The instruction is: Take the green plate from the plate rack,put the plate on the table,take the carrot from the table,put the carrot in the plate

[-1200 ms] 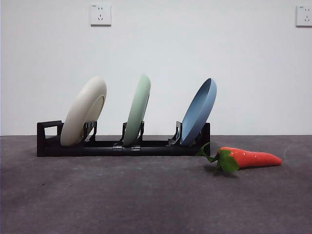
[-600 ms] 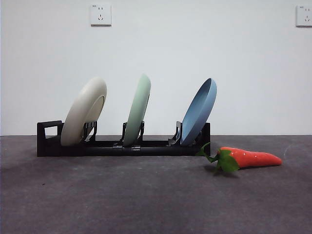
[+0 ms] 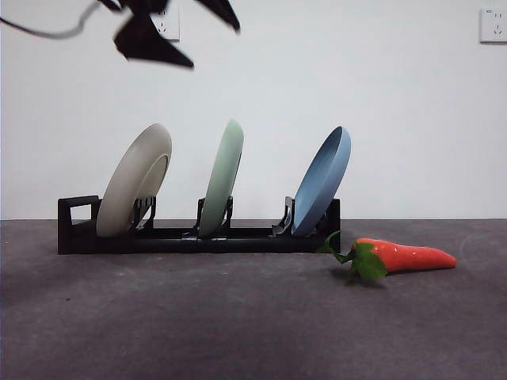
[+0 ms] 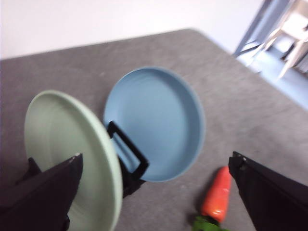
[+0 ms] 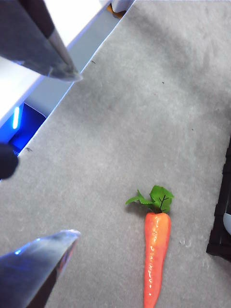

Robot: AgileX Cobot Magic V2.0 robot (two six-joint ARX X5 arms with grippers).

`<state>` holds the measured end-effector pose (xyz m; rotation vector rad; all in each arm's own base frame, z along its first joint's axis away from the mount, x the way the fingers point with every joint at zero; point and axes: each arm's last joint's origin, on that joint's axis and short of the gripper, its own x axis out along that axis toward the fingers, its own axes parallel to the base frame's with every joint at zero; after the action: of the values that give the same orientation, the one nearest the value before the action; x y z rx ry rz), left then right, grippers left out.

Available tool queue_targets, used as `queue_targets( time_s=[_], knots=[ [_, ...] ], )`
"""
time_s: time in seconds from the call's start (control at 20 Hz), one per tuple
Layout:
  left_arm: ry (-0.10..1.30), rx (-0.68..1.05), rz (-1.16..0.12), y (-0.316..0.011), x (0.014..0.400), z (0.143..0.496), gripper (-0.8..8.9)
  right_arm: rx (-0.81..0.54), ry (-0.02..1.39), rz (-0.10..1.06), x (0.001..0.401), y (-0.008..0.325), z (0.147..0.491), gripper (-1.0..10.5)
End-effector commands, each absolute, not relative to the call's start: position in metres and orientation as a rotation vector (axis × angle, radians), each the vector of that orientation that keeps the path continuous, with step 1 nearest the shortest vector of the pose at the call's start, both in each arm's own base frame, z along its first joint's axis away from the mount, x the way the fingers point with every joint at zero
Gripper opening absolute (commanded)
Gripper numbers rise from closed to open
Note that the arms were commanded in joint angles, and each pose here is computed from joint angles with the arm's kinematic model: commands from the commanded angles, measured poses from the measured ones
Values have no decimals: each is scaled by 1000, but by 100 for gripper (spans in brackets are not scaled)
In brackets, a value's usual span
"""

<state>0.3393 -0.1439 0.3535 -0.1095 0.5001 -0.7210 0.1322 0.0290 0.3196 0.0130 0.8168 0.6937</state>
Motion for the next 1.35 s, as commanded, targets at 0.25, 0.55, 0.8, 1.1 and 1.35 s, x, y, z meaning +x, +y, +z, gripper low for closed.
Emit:
queue_targets(
  time_s=[0.25, 0.55, 0.8, 1.1, 1.35],
  knots=[
    [510, -60, -625, -171, 379, 310, 561, 9, 811, 693, 133, 29, 320, 563],
    [540, -51, -610, -180, 393, 284, 561, 9, 811, 693, 132, 29, 320, 563],
    [561, -47, -626, -187, 394, 276, 274, 9, 811, 693, 133, 29, 320, 563],
    [564, -51, -628, -187, 394, 275, 12, 8, 811, 693, 133, 29, 320, 563],
    [571, -70, -660, -187, 394, 276, -8, 8, 811, 693, 133, 29, 320, 563]
  ],
)
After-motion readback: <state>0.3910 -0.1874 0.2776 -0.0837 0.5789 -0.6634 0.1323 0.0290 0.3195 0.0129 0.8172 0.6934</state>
